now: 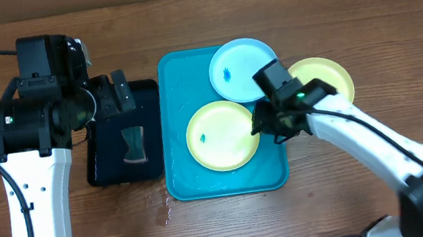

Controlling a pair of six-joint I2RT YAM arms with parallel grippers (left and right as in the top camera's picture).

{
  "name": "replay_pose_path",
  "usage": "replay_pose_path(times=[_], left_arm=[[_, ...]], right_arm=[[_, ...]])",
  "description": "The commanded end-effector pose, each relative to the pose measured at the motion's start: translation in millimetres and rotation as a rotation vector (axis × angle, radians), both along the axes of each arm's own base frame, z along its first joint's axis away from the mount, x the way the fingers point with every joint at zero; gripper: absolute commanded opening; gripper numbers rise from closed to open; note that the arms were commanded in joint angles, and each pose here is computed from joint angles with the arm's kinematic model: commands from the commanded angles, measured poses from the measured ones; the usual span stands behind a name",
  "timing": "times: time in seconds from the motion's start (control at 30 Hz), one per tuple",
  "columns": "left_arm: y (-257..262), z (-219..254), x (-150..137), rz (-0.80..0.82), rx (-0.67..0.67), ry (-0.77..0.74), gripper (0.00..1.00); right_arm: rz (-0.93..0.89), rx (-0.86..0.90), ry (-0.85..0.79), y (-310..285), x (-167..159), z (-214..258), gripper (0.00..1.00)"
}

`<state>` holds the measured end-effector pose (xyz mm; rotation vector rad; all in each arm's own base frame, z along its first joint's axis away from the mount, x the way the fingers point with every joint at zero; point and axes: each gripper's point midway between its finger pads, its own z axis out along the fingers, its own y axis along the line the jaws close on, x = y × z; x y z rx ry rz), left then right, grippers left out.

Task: Clean dirty plates on tray and stack at the side
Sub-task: 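Drag the yellow plate left across the teal tray with the right gripper, then pinch the yellow plate's right rim with the right gripper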

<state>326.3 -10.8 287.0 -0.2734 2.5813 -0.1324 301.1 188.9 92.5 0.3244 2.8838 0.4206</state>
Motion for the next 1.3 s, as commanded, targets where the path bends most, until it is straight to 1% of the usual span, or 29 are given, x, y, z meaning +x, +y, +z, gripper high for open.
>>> replay_pose_path(times=[0.0, 0.13, 0.4, 0.57, 0.7, 0.8, 0.87, 1.13, 1.17, 1.23, 1.27], left_arm=[[-0.1, 10.7, -0.7, 0.008, -0.016, -0.034, 1.00], [-0.2, 10.7, -0.7, 0.008, -0.016, -0.034, 1.00], [-0.1, 10.7, -0.7, 0.008, -0.015, -0.034, 1.00], [-0.1, 10.7, -0.7, 0.008, -0.016, -0.034, 1.00], [-0.1, 10.7, -0.7, 0.008, -0.016, -0.034, 1.00], [-0.1, 10.7, -0.7, 0.008, -0.016, -0.034, 1.00], [-0.1, 10.7, -0.7, 0.008, -0.016, -0.034, 1.00], [-0.1, 10.7, -0.7, 0.008, -0.016, -0.034, 1.00], [-0.1, 10.7, -0.7, 0.008, -0.016, -0.034, 1.00], [-0.1, 10.7, -0.7, 0.008, -0.016, -0.034, 1.00], [-0.1, 10.7, -0.7, 0.008, -0.016, -0.034, 1.00]], right_arm=[[0.000, 0.004, -0.025, -0.3, 0.2, 13.9, 0.44], [0.000, -0.008, -0.007, -2.7, -4.4, 9.5, 0.45], [-0.035, -0.065, -0.047, -2.3, -4.3, -0.9, 0.45], [-0.017, -0.075, -0.066, 2.8, -9.3, -18.8, 0.43], [-0.103, -0.071, -0.049, -3.1, -16.2, -43.0, 0.40], [-0.136, -0.055, -0.043, -3.3, -16.2, -45.3, 0.39], [-0.135, -0.047, -0.052, -0.7, -13.8, -45.1, 0.36], [-0.203, -0.060, 0.039, 3.9, -21.7, -75.1, 0.35], [-0.204, -0.044, 0.052, 7.7, -21.9, -78.2, 0.34], [-0.195, -0.015, 0.059, 14.1, -20.8, -79.9, 0.28], [-0.194, -0.013, 0.056, 14.8, -20.2, -79.6, 0.20]])
